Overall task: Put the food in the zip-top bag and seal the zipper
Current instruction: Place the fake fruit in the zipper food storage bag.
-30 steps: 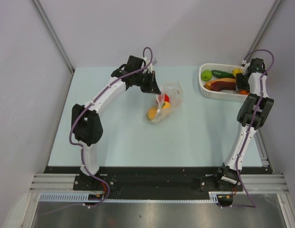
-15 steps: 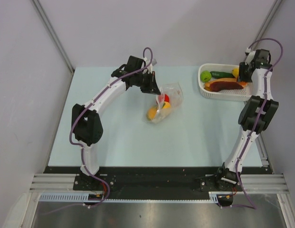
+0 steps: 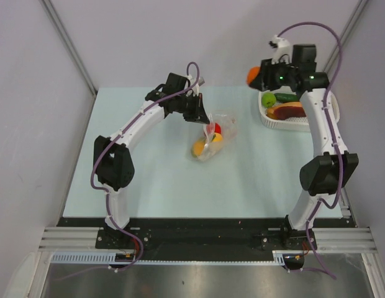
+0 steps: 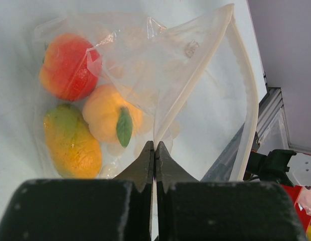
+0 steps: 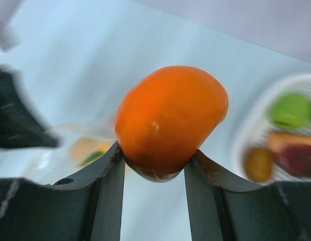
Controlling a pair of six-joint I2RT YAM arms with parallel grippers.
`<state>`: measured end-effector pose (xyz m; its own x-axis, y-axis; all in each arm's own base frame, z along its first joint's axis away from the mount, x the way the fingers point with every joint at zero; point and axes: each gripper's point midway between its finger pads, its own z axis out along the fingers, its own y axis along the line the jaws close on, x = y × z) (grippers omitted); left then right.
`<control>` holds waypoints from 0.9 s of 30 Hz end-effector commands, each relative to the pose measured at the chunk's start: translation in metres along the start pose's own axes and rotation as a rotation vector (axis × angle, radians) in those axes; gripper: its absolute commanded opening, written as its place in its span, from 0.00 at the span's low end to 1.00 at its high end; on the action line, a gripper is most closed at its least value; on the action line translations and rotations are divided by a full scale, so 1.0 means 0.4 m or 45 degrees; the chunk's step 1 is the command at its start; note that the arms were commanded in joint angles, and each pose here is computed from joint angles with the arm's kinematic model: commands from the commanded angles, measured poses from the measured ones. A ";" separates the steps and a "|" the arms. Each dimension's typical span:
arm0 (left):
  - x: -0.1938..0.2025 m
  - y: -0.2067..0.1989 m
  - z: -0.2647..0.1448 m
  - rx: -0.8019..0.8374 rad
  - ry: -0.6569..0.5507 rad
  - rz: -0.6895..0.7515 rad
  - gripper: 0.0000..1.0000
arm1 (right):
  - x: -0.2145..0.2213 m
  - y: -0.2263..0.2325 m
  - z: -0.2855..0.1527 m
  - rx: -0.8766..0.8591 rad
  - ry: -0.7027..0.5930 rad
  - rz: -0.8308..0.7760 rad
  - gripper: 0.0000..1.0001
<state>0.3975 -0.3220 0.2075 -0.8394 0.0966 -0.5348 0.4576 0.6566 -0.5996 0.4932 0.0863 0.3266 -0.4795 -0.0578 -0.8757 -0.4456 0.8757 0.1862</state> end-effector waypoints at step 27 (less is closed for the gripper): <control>-0.031 -0.033 -0.041 0.028 -0.054 0.040 0.00 | 0.128 0.306 -0.022 -0.417 0.206 -0.233 1.00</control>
<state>0.3965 -0.3215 0.2070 -0.8422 0.0977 -0.5303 0.4544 0.6581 -0.6004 0.3694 0.2119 0.2660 -0.4866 -0.4402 -0.7546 -0.7935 0.5841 0.1709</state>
